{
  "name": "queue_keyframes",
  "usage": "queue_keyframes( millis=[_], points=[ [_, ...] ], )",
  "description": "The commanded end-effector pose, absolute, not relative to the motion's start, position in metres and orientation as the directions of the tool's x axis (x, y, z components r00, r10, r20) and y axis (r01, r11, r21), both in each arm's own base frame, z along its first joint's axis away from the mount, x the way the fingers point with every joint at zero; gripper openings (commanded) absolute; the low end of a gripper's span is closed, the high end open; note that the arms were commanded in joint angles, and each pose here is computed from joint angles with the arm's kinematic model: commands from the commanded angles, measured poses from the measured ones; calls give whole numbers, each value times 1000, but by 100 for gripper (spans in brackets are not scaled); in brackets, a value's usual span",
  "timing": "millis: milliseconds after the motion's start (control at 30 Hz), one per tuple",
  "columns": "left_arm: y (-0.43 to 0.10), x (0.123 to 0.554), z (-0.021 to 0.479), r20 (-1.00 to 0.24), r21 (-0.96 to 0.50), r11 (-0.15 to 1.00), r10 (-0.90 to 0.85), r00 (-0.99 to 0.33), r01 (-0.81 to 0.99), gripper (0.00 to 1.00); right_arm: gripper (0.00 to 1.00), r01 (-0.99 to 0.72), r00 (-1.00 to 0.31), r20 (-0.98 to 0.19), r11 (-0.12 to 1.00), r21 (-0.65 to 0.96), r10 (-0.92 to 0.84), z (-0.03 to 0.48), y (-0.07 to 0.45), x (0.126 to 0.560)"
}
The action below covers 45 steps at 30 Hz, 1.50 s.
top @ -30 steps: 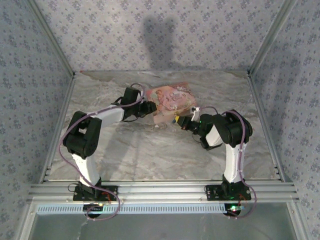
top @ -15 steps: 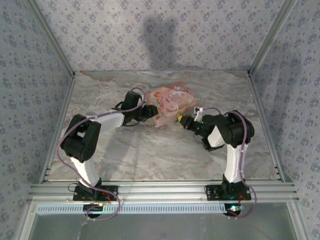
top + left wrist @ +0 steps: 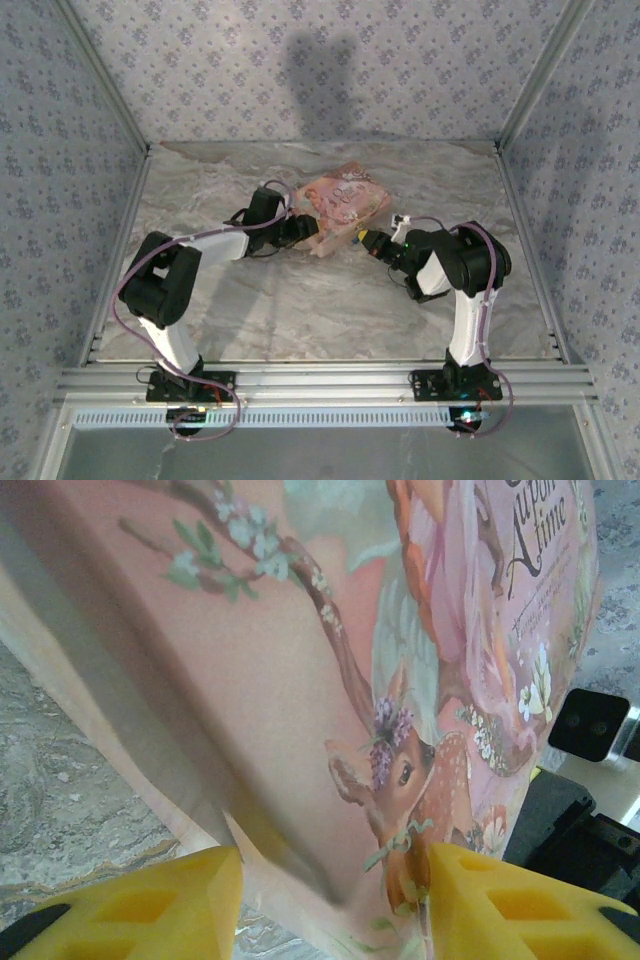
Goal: Unlock a padlock with a key
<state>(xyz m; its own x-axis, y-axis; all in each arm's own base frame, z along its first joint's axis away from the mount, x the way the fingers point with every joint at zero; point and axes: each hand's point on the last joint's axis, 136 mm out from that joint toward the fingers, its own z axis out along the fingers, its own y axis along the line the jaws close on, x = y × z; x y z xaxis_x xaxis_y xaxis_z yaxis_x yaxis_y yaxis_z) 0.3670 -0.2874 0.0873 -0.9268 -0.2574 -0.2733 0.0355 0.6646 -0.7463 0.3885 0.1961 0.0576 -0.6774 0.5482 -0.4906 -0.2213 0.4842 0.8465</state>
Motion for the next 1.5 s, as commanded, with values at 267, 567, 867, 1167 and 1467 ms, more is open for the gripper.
queue_keyframes(
  millis=[267, 567, 867, 1167, 1467],
  points=[
    [-272, 336, 44, -150, -678, 731, -241, -959, -78, 52, 0, -106, -649, -379, 415, 904, 660, 67, 180, 405],
    [-271, 337, 45, -152, -677, 732, -242, -958, -78, 52, 0, -32, -661, -290, 360, 933, 692, 62, 177, 405],
    [-270, 343, 58, -182, -681, 730, -248, -952, -60, 59, 0, 28, -624, -323, 434, 901, 712, 58, 153, 399],
    [-259, 355, 93, -247, -706, 708, -274, -929, -21, 68, 0, 14, -614, -392, 506, 863, 685, 69, 138, 393],
    [-198, 367, 156, -454, -641, 768, -365, -813, 13, 90, 0, -93, -672, -591, 741, 665, 446, 110, 133, 368]
  ],
)
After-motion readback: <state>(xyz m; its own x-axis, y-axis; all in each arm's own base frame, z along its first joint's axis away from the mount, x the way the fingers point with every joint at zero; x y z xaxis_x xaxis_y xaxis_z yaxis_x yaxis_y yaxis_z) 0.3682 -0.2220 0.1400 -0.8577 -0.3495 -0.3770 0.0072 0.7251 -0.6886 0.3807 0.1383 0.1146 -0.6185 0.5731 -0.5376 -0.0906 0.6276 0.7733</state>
